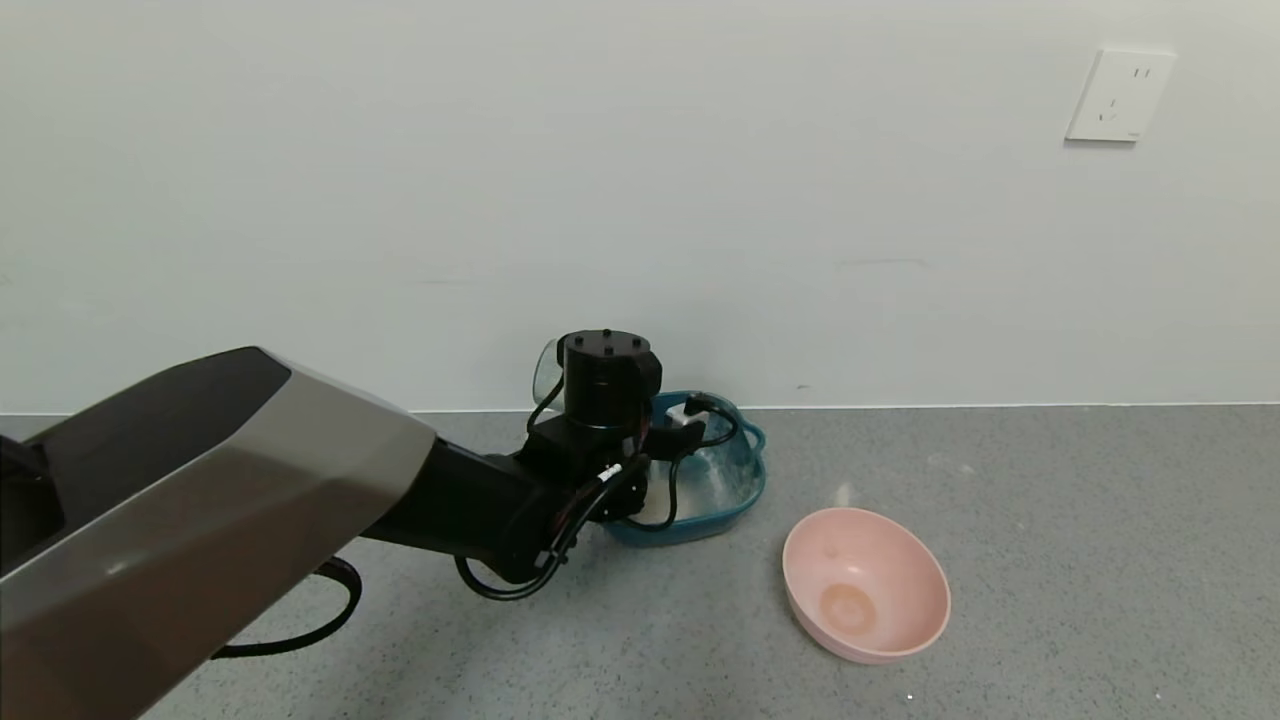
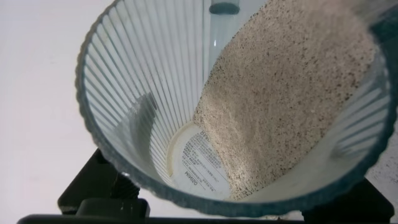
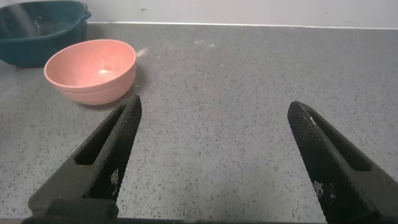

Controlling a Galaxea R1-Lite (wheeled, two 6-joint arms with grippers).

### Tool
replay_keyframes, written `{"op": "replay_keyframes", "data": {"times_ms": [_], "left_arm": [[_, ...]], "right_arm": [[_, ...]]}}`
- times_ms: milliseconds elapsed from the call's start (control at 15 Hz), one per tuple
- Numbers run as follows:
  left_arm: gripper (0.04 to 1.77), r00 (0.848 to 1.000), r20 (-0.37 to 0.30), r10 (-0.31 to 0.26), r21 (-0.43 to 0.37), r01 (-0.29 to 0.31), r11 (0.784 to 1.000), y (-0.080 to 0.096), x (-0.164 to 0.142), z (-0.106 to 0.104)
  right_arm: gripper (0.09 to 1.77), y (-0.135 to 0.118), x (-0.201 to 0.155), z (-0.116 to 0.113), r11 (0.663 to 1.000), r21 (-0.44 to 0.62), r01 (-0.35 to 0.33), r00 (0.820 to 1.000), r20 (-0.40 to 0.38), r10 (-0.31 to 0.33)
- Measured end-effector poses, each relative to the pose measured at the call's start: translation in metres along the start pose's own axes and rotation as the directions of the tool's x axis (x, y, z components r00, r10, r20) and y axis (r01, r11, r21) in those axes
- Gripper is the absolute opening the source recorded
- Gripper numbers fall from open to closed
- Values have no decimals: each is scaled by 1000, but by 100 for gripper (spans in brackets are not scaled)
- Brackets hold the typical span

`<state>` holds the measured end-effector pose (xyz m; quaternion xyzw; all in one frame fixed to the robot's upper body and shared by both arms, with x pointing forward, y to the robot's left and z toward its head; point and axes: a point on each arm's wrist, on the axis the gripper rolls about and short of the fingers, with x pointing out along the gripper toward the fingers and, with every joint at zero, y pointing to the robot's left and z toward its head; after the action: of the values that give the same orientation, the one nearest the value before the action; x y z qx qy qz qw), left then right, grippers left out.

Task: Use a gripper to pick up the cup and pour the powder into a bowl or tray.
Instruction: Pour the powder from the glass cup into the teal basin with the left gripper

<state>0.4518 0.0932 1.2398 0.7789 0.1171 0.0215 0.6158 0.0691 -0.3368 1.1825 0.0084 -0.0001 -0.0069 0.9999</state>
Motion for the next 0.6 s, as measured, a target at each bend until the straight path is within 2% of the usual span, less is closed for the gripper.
{"op": "replay_keyframes", "data": {"times_ms": [200,267,467,600], "left_arm": [[133,999,-18,43,-95,-45,994,-6,-1,-10],[133,999,-25,43,-125,-45,991,-7,-1,-13],[133,999,-28,31,-235,-37,971,-5,-2,-24],[133,1000,5,-6,-290,7,957,-6,-5,-33]], "right_arm": [[171,0,0,0,1000,0,-1,1000,0,1],[171,0,0,0,1000,0,0,1000,0,0],[171,0,0,0,1000,0,0,1000,0,0],[171,0,0,0,1000,0,0,1000,0,0]]}}
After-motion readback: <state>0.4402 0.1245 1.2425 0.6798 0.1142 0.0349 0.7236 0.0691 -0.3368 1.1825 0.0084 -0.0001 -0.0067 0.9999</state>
